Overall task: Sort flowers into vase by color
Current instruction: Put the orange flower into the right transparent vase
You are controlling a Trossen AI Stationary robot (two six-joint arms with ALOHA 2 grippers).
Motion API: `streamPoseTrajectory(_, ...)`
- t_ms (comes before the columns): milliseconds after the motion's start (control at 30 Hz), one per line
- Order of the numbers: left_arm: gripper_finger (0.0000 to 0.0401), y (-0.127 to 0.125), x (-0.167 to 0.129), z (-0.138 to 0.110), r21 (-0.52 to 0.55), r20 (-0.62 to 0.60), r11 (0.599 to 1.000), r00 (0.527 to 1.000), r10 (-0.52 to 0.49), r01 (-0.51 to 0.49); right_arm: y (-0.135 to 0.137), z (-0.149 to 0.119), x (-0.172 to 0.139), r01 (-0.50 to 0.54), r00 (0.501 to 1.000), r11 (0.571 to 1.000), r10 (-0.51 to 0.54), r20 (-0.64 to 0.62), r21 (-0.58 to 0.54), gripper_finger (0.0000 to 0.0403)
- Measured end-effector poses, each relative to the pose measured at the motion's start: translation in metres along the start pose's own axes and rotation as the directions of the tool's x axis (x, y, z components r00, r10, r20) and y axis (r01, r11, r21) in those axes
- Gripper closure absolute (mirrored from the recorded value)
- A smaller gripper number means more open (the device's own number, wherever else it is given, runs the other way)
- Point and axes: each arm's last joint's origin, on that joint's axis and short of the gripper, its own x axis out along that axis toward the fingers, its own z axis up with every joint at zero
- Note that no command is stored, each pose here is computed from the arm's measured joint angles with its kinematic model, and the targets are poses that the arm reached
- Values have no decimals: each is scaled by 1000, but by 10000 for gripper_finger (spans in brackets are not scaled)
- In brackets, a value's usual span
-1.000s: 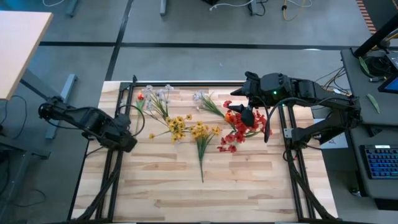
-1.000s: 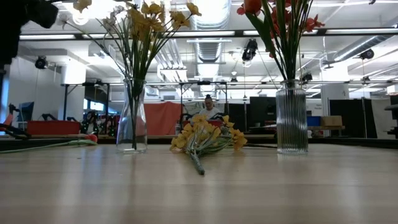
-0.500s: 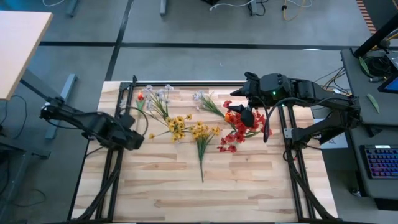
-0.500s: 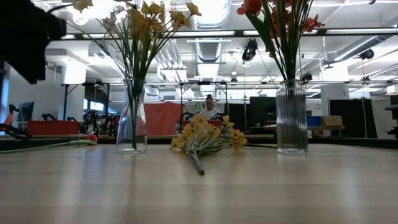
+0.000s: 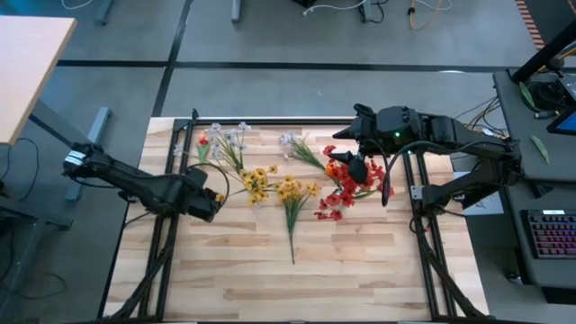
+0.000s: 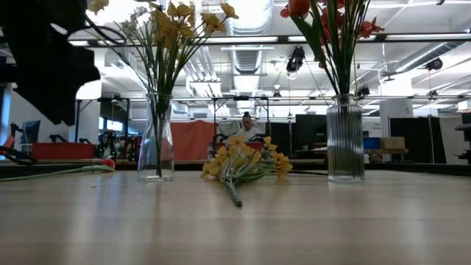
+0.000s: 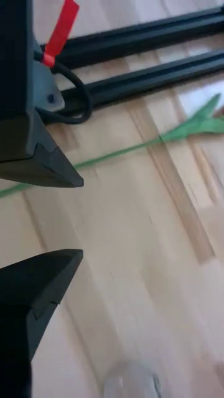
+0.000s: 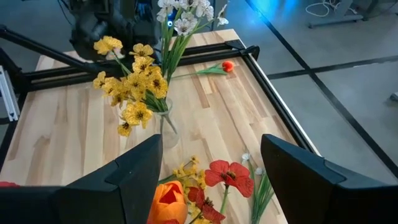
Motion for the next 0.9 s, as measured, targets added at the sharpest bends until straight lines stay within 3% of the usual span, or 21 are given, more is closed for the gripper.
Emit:
streamPoseTrajectory(467, 244, -7, 43, 9, -22, -75, 965, 963, 258, -260, 2, 2, 0, -30, 999, 999, 30, 17, -24, 138)
streamPoseTrajectory(900, 245, -11, 70, 1, -8, -60, 953, 951, 303, -304, 2, 2, 0, -30, 999, 999, 31, 18, -29, 138)
